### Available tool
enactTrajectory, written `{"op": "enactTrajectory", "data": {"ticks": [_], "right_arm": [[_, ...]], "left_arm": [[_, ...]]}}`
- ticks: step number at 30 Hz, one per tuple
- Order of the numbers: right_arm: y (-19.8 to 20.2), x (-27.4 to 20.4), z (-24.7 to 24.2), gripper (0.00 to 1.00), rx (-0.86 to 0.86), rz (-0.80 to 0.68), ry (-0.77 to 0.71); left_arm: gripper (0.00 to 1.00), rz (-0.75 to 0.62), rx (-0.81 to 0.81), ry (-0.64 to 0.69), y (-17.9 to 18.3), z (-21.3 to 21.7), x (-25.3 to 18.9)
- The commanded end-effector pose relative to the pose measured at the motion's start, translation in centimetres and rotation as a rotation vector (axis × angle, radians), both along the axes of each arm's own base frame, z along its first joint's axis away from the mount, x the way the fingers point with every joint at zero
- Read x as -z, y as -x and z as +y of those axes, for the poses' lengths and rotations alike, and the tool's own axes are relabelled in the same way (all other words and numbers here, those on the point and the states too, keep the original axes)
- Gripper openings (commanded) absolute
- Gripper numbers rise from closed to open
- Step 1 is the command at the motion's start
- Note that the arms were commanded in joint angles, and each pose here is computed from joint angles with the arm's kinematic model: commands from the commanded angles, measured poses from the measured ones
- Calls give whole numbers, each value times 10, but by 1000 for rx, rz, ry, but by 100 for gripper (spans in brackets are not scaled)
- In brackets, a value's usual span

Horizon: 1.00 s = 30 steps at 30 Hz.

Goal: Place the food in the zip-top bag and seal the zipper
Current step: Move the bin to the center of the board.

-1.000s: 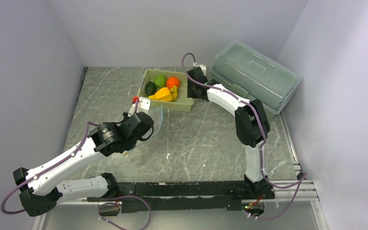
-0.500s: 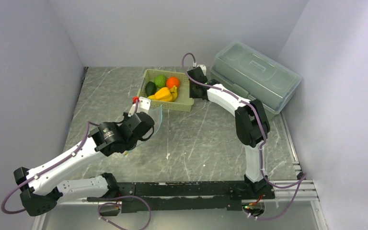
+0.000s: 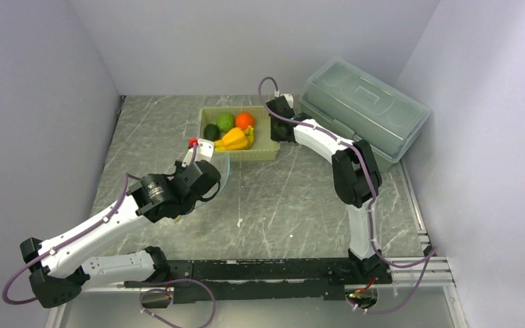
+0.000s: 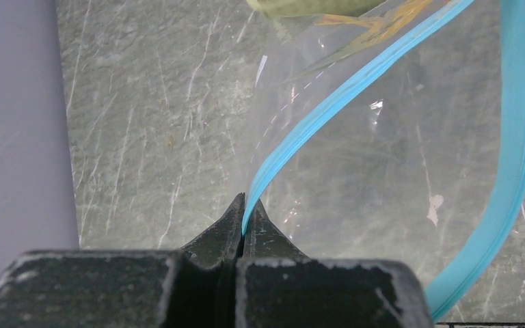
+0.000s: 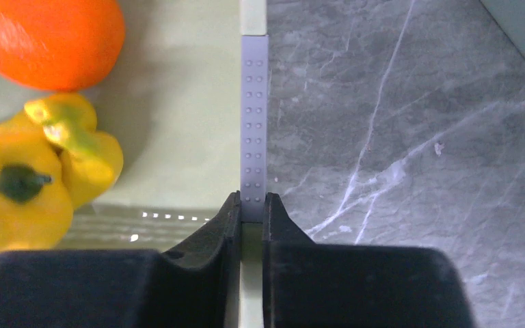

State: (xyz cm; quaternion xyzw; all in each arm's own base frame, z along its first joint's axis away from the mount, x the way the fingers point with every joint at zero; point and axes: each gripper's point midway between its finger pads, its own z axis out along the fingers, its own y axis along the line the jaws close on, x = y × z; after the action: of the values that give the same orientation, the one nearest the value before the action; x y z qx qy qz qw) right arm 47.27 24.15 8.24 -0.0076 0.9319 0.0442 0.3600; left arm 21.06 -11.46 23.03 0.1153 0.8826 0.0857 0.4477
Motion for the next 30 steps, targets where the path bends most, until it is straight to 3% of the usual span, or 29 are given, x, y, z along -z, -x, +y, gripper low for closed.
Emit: {"op": "enactTrajectory", "data": {"ticks": [1, 18, 30], "right_arm": [[-5, -20, -6, 0, -12, -34, 27], [3, -43, -67, 0, -73, -67, 228], [50, -34, -79, 0, -368, -26, 292]], "left_arm": [[0, -49, -65, -11, -3, 13, -9], [0, -67, -130, -34, 0, 27, -14], [0, -74, -124, -16, 1, 27, -16]]}}
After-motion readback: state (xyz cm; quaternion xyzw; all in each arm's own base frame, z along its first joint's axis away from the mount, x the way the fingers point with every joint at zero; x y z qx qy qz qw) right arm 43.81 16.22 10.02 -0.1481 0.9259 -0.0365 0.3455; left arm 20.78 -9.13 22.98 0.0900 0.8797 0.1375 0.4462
